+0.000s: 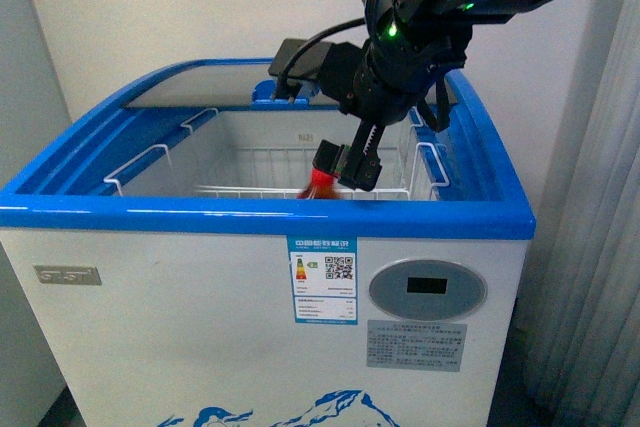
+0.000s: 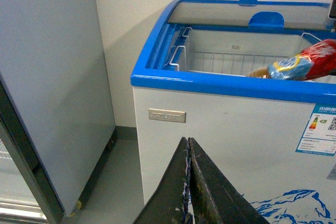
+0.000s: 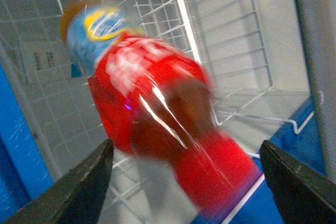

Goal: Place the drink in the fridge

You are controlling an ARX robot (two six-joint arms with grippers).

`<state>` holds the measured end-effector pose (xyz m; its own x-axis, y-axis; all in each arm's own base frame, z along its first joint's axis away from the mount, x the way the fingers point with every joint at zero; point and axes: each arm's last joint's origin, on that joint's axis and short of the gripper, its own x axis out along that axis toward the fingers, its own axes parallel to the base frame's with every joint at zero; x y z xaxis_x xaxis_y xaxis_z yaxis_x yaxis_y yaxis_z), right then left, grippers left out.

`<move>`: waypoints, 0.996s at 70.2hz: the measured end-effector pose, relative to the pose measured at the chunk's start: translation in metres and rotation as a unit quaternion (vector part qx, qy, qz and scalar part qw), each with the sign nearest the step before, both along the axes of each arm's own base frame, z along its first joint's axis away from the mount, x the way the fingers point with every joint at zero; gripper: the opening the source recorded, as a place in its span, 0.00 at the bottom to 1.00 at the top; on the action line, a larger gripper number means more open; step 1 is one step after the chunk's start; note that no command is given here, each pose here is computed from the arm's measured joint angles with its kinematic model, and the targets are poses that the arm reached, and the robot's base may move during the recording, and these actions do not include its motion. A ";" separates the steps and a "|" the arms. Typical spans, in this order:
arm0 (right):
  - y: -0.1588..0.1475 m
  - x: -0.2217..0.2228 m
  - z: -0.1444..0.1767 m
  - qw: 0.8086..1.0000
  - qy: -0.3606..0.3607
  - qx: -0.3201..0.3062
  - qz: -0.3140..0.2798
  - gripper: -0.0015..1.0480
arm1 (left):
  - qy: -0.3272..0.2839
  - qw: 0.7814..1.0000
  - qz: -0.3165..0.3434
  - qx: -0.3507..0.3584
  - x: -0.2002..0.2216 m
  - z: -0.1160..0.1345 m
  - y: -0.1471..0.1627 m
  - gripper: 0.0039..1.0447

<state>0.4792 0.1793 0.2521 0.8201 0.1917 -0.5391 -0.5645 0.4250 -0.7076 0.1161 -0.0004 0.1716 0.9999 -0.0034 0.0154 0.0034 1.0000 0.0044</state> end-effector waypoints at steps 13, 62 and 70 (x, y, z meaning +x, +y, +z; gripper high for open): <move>-0.028 -0.040 0.060 0.994 -0.057 0.087 -0.023 0.93 | 0.000 1.000 0.000 0.000 -0.004 0.000 0.000 0.02; -0.143 -0.385 0.045 0.810 -0.165 0.510 -0.239 0.67 | 0.002 1.000 0.000 0.000 -0.019 -0.003 0.000 0.02; -0.154 -0.381 0.000 0.820 -0.181 0.493 -0.227 0.37 | 0.003 1.000 0.000 0.000 -0.019 -0.003 0.000 0.02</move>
